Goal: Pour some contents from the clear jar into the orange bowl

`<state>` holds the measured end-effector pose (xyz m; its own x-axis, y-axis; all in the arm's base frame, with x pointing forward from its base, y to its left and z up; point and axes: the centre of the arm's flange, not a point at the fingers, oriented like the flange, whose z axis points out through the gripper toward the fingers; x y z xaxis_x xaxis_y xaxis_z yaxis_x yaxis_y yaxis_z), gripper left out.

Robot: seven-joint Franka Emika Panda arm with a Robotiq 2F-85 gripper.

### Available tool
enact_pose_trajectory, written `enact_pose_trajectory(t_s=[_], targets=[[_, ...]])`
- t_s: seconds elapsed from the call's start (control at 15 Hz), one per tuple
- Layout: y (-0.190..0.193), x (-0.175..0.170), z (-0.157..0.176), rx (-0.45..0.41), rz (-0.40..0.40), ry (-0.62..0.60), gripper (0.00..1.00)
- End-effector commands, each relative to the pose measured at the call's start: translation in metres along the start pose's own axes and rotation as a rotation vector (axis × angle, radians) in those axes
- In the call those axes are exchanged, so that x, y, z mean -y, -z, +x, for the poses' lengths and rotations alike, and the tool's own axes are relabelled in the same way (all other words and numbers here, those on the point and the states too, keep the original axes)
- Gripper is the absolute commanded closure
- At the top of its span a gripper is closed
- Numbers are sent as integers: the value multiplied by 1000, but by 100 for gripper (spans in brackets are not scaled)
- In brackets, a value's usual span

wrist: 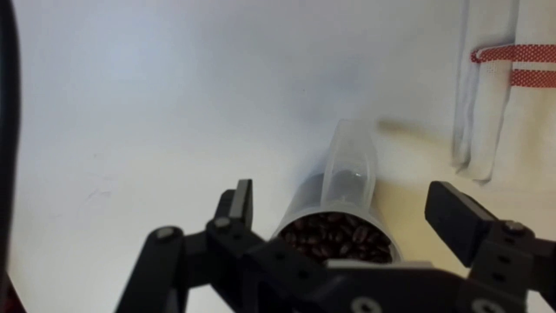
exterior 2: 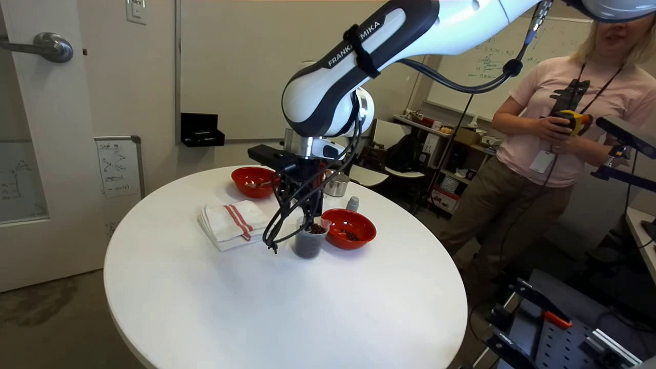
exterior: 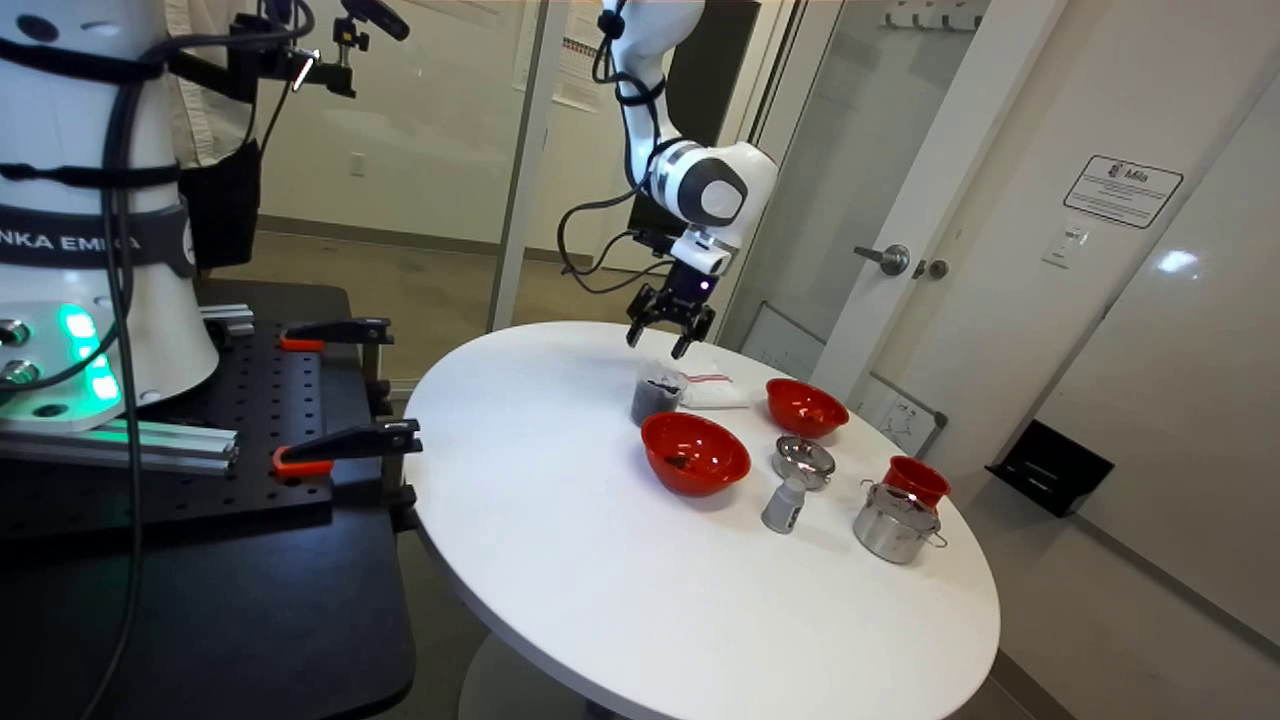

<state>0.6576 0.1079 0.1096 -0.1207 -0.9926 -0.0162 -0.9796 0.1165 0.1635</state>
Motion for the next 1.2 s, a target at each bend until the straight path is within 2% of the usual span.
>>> enact_pose_trajectory(t_s=[0.0, 0.13, 0.2, 0.33, 0.67, 0.87, 1.13], targets=[[-12, 9, 2, 52, -30, -36, 0], [-16, 9, 4, 70, -31, -45, 0], [-17, 8, 5, 77, -28, -52, 25], [-17, 8, 5, 88, -26, -59, 33], [-14, 8, 3, 96, -19, -56, 70], [-7, 9, 0, 92, 22, -43, 94], [18, 11, -2, 89, 118, -40, 93]])
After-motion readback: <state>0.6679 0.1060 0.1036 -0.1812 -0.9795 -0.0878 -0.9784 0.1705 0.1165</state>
